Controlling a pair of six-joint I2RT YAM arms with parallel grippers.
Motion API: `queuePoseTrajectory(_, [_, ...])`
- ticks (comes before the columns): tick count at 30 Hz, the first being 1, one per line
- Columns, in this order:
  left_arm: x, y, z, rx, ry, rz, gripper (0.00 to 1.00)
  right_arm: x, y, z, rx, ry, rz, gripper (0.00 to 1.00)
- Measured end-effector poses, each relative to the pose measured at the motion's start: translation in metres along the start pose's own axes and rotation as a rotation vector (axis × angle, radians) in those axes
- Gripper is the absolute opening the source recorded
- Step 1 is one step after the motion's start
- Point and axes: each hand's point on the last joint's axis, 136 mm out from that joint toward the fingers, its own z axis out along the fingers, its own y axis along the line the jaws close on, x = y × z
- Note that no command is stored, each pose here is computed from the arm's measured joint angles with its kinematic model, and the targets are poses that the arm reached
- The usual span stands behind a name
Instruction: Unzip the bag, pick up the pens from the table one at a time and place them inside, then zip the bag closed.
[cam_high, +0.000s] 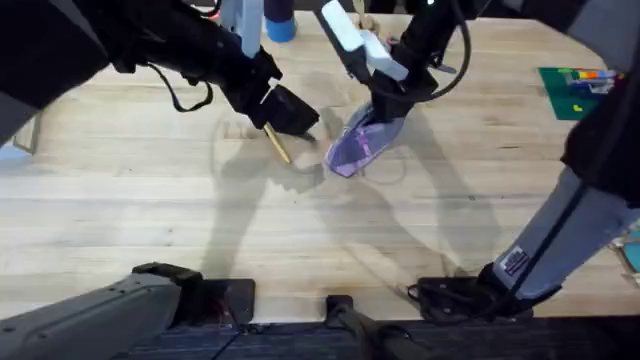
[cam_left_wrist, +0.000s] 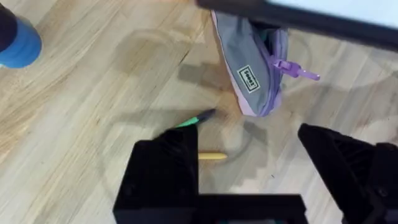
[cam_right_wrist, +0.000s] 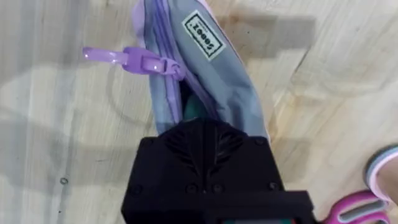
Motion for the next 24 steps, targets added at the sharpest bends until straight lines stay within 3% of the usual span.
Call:
queuePoseTrajectory(12, [0.0, 0.0, 0.0, 0.0, 0.0, 0.0, 0.994, 0.0018, -0.0011, 0.008, -0.019, -0.001, 0.004, 0.05])
queuePoseTrajectory(14, [0.0, 0.0, 0.0, 0.0, 0.0, 0.0, 0.994, 0.0018, -0.001, 0.008, -0.019, -0.001, 0.004, 0.166])
queuePoseTrajectory(19, [0.0, 0.0, 0.0, 0.0, 0.0, 0.0, 0.994, 0.0017, -0.0019, 0.008, -0.015, -0.001, -0.005, 0.88])
queuePoseTrajectory(20, [0.0, 0.0, 0.0, 0.0, 0.0, 0.0, 0.995, 0.0018, -0.0023, 0.008, -0.014, -0.001, -0.012, 0.964])
queuePoseTrajectory(24, [0.0001, 0.0, 0.0, 0.0, 0.0, 0.0, 0.995, 0.0018, -0.0026, 0.008, -0.013, -0.001, -0.013, 0.993])
